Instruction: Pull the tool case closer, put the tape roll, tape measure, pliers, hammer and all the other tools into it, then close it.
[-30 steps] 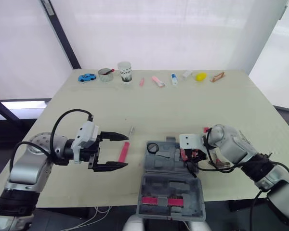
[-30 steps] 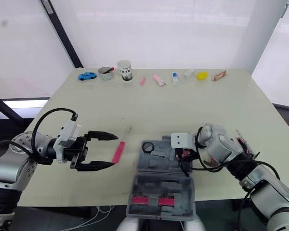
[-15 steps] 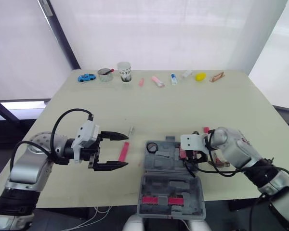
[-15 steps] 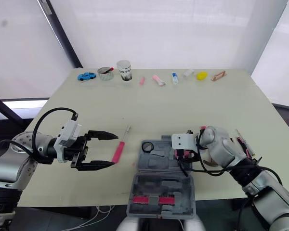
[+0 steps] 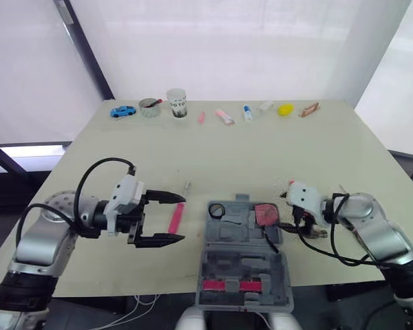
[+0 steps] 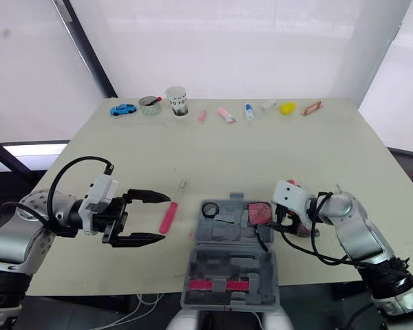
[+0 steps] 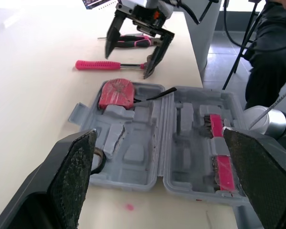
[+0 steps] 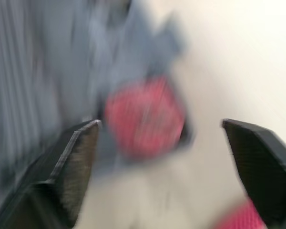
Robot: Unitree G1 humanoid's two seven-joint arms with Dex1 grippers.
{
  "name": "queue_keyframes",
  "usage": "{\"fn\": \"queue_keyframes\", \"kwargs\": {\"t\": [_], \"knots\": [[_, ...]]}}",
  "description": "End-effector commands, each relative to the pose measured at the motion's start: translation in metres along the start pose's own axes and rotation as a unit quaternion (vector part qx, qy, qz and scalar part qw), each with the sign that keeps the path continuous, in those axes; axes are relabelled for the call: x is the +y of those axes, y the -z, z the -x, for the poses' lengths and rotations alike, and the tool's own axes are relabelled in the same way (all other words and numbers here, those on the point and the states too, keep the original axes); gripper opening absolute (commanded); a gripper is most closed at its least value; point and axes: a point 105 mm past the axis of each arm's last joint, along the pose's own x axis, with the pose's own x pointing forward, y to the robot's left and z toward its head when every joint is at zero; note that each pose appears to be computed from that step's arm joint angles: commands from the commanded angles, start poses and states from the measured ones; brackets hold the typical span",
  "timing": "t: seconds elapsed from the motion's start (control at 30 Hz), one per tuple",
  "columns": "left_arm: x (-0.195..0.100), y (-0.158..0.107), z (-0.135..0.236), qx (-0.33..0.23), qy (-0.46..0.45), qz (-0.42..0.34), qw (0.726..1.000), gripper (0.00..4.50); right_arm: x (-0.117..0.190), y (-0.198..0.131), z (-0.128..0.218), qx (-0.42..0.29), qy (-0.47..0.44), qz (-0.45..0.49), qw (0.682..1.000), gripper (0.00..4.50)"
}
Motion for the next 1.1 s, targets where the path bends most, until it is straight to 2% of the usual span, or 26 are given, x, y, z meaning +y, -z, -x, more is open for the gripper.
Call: {"fn": "queue_keyframes", "kwargs": {"t": [0.03,0.1,0.5,0.6,0.8,1.1], "knots": [[0.002,-0.005,0.0,-0.004,0.003,-0.011,1.0,4.5,-0.005,0.003,0.003,-0.031,0.024,-0.017,0.999,2.18],[0.003,-0.006,0.001,-0.004,0.003,-0.011,1.0,4.5,-0.003,0.005,0.0,-0.044,0.027,-0.031,0.998,1.13],[0.004,-0.007,0.003,0.0,0.001,-0.012,1.0,4.5,-0.003,0.024,-0.021,-0.099,0.039,-0.066,0.992,1.13],[0.005,-0.007,0.005,0.002,-0.002,-0.013,1.0,4.5,0.0,0.039,-0.028,-0.08,0.034,-0.063,0.994,1.13],[0.005,-0.007,0.006,0.0,-0.007,-0.011,1.0,4.5,0.019,0.081,-0.04,-0.043,0.016,-0.127,0.991,1.13],[0.004,-0.005,0.005,-0.004,-0.015,-0.004,1.0,4.5,0.059,0.144,-0.051,0.07,-0.036,-0.198,0.977,1.13]]}}
